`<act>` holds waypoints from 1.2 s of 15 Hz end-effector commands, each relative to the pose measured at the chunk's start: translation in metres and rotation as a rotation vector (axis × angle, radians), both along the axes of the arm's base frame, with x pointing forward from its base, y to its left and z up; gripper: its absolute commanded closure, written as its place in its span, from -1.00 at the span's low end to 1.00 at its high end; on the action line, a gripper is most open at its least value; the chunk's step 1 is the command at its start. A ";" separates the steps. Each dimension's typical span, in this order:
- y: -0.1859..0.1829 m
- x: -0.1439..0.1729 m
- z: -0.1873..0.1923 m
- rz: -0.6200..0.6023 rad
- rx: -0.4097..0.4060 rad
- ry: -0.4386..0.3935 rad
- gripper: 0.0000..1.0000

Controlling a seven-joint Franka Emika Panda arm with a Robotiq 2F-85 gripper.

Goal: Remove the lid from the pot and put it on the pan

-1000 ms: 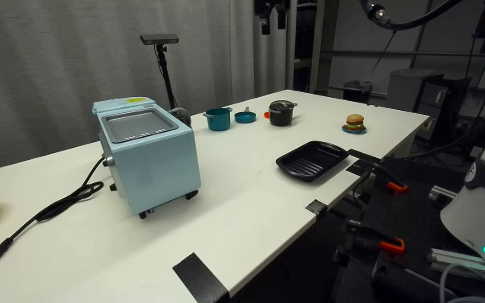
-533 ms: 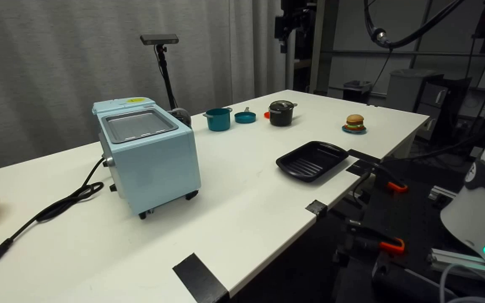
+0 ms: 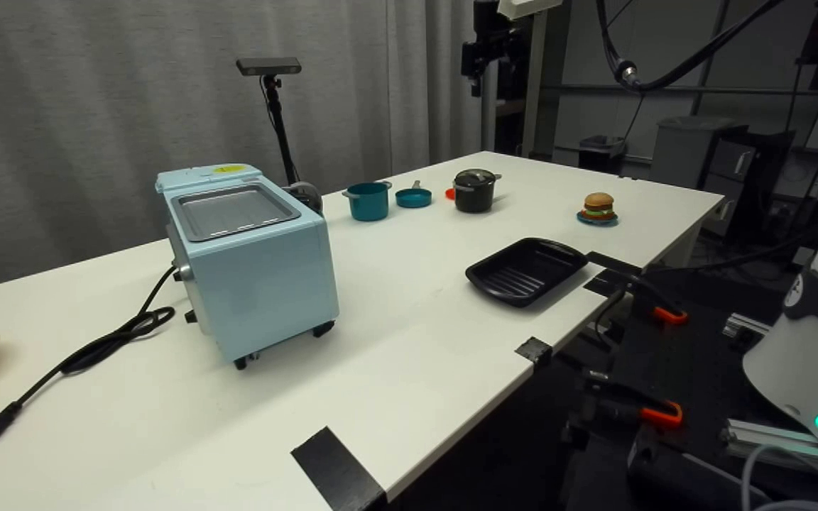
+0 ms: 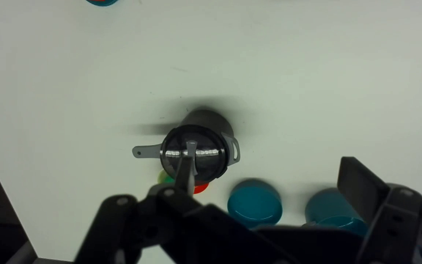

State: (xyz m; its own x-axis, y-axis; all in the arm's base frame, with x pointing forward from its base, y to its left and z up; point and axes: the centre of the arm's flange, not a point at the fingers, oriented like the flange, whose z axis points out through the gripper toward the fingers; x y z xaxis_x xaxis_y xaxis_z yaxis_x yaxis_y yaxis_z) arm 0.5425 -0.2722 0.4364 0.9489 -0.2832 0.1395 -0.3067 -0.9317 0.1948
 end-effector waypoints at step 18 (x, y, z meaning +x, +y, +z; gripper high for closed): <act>-0.031 0.026 -0.053 -0.047 -0.010 0.041 -1.00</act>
